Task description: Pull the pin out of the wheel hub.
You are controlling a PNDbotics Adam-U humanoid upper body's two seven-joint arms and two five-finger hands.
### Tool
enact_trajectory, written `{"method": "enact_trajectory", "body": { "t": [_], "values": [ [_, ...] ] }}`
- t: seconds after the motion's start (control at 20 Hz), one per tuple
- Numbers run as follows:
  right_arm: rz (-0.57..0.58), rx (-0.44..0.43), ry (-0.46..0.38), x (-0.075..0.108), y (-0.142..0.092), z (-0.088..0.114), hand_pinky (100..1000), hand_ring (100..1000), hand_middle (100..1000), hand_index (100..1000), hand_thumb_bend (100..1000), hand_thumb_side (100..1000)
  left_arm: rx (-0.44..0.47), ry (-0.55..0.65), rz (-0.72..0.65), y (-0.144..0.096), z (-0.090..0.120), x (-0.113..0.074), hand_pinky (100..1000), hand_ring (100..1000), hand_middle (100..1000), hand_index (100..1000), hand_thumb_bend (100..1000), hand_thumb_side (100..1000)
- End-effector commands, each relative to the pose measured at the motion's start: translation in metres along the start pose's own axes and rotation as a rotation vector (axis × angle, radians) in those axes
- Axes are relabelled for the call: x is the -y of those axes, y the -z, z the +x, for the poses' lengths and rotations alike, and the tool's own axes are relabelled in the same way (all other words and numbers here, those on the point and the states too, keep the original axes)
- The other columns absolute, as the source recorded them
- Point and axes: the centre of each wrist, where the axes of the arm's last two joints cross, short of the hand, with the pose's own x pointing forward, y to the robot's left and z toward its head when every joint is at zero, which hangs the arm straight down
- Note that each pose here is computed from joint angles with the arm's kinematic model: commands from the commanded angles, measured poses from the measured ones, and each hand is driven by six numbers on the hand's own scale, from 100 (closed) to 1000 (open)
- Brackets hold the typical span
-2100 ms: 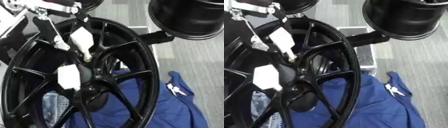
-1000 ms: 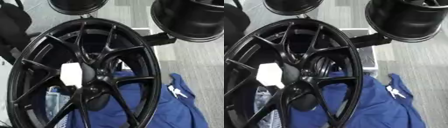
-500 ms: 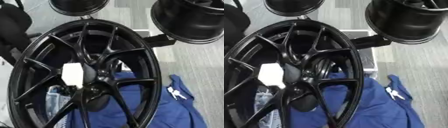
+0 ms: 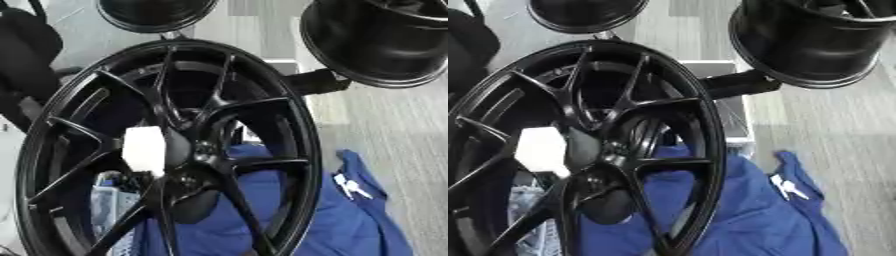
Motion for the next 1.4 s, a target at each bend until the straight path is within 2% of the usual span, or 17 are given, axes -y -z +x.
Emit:
{"method": "enact_trajectory", "body": {
  "t": [0.05,0.2,0.4,0.55,0.7,1.05,1.3,1.4],
  "values": [
    [-0.042,0.021,-0.008,0.009,0.003,0.006,745,624,497,704,100,292,0.015,0.013,0.039,-0.005,0.006,-0.018,866,802,759,854,284,358],
    [-0.044,0.021,-0.008,0.009,0.003,0.006,746,624,497,704,100,289,0.08,-0.033,0.089,-0.003,0.016,-0.021,848,762,701,813,184,298],
    [-0.047,0.026,-0.009,0.01,0.004,0.007,747,624,497,704,100,285,0.256,-0.093,0.18,-0.004,0.049,-0.025,829,728,653,786,103,254],
    [-0.045,0.029,-0.007,0.01,0.004,0.008,747,624,497,704,100,284,0.402,-0.162,0.26,-0.008,0.089,-0.018,817,707,629,775,100,244],
    [-0.043,0.036,-0.001,0.01,0.005,0.009,746,624,497,703,100,284,0.5,-0.132,0.237,-0.017,0.125,-0.004,814,712,637,782,133,219],
    [-0.038,0.042,0.006,0.009,0.005,0.009,747,623,497,703,100,282,0.62,-0.022,0.173,-0.045,0.177,0.032,809,711,632,779,156,214],
    [-0.035,0.042,0.006,0.009,0.004,0.009,748,624,498,703,100,279,0.671,0.015,0.146,-0.063,0.198,0.046,807,711,633,779,177,203],
    [-0.035,0.043,0.007,0.009,0.004,0.009,748,623,497,702,100,276,0.674,0.041,0.136,-0.067,0.199,0.051,803,710,632,779,192,203]
  ]
}}
